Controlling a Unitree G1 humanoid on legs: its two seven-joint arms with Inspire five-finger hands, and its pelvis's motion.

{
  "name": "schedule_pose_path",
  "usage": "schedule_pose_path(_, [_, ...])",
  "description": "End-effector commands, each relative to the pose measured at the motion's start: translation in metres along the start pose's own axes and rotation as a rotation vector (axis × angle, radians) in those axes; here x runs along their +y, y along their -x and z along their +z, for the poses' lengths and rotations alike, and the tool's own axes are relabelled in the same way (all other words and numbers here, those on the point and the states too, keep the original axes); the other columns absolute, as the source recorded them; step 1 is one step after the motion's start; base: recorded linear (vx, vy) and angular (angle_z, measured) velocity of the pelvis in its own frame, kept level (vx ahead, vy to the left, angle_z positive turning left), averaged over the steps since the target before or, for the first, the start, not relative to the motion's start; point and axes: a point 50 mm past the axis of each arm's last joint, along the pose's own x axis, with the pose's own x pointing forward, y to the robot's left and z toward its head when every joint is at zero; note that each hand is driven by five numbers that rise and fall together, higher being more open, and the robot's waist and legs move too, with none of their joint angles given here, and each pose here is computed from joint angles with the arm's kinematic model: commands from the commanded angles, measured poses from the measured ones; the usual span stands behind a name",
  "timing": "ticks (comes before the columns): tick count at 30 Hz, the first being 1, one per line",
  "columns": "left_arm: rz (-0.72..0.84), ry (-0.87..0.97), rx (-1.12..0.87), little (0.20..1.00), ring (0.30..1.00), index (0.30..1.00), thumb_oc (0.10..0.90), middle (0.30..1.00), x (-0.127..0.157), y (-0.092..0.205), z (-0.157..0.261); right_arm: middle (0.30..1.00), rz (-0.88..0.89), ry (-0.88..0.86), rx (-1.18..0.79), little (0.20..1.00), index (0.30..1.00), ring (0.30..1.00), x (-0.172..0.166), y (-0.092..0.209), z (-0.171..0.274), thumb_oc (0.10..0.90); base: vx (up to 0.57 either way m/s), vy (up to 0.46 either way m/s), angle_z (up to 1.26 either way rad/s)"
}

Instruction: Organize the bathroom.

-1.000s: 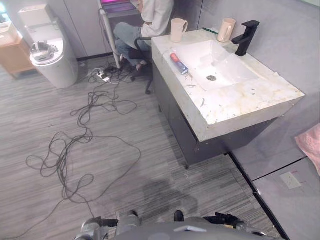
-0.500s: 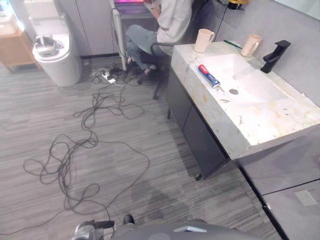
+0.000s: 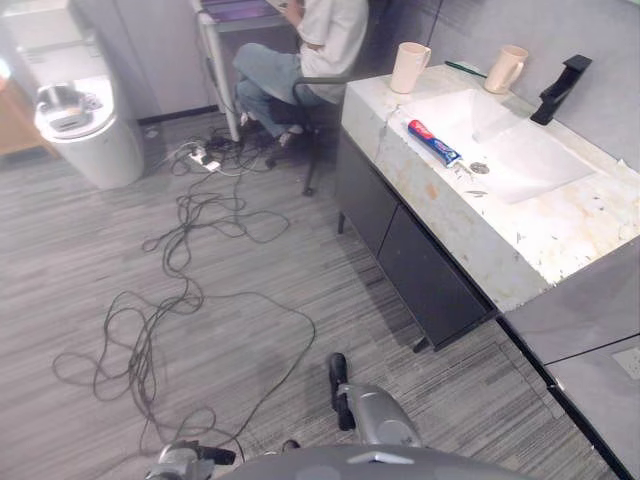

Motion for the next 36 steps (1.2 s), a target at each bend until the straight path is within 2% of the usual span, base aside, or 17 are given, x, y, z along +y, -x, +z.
schedule_pose_path(1, [0.018,-0.008,-0.160,0.900,0.900,0.900,0.800,0.900,0.003,0.001,0.041,0.900,-0.042,-0.038,-0.017,0.900,0.900,0.900,-0.016,0.001,0.011,0.800,0.47,0.085,-0.20])
schedule_pose_path(3, [-0.011,0.008,-0.165,0.900,0.900,0.900,0.800,0.900,-0.001,0.002,0.042,0.900,-0.067,-0.127,0.018,0.900,0.900,0.900,-0.025,0.002,-0.001,0.800,0.46,0.075,0.20])
schedule_pose_path(6, [-0.009,-0.028,-0.175,0.900,0.900,0.900,0.800,0.900,-0.003,0.002,0.046,0.900,-0.050,-0.104,0.015,0.900,0.900,0.900,-0.028,0.002,0.001,0.800,0.29,0.000,0.33])
schedule_pose_path(8, [-0.016,0.055,-0.129,0.900,0.900,0.900,0.800,0.900,-0.003,0.002,0.042,0.900,-0.073,-0.078,-0.006,0.900,0.900,0.900,-0.031,0.002,0.008,0.800,0.29,0.016,-0.43])
schedule_pose_path(10, [-0.001,0.080,-0.097,0.900,0.900,0.900,0.800,0.900,-0.004,0.002,0.038,0.900,-0.066,-0.126,-0.027,0.900,0.900,0.900,-0.034,0.003,0.017,0.800,0.23,0.087,-1.07])
schedule_pose_path(13, [0.096,0.053,-0.001,0.900,0.900,0.900,0.800,0.900,0.003,0.000,0.016,0.900,-0.055,-0.063,-0.056,0.900,0.900,0.900,-0.028,0.002,0.031,0.800,0.27,0.171,-1.26])
schedule_pose_path(16, [0.149,0.149,0.094,0.900,0.900,0.900,0.800,0.900,0.017,-0.001,-0.010,0.900,-0.055,-0.098,-0.073,0.900,0.900,0.900,-0.022,0.001,0.034,0.800,0.29,0.338,-0.96])
schedule_pose_path(19, [0.184,0.189,0.154,0.900,0.900,0.900,0.800,0.900,0.025,0.000,-0.035,0.900,-0.063,-0.040,-0.078,0.900,0.900,0.900,-0.023,0.001,0.042,0.800,0.29,0.378,-1.25])
schedule_pose_path(22, [0.182,0.115,0.093,0.900,0.900,0.900,0.800,0.900,0.026,-0.001,-0.024,0.900,-0.117,-0.120,-0.050,0.900,0.900,0.900,-0.032,0.002,0.029,0.800,0.25,0.416,-2.04])
schedule_pose_path(25, [0.166,0.039,0.049,0.900,0.900,0.900,0.800,0.900,0.023,-0.001,-0.011,0.900,-0.140,-0.170,-0.041,0.900,0.900,0.900,-0.035,0.002,0.020,0.800,0.12,0.323,-0.67])
schedule_pose_path(27, [0.171,0.010,-0.011,0.900,0.900,0.900,0.800,0.900,0.023,-0.002,0.006,0.900,-0.135,-0.074,-0.030,0.900,0.900,0.900,-0.034,0.002,0.014,0.800,0.07,0.245,-0.96])
schedule_pose_path(30, [0.177,0.015,-0.046,0.900,0.900,0.900,0.800,0.900,0.029,-0.002,0.019,0.900,-0.114,-0.032,-0.048,0.900,0.900,0.900,-0.031,0.002,0.016,0.800,0.00,0.136,-0.99])
schedule_pose_path(36, [0.262,0.050,0.016,0.900,0.900,0.900,0.800,0.900,0.055,-0.003,0.001,0.900,-0.061,0.044,-0.133,0.900,0.900,0.900,-0.020,0.001,0.038,0.800,-0.01,0.009,-1.62])
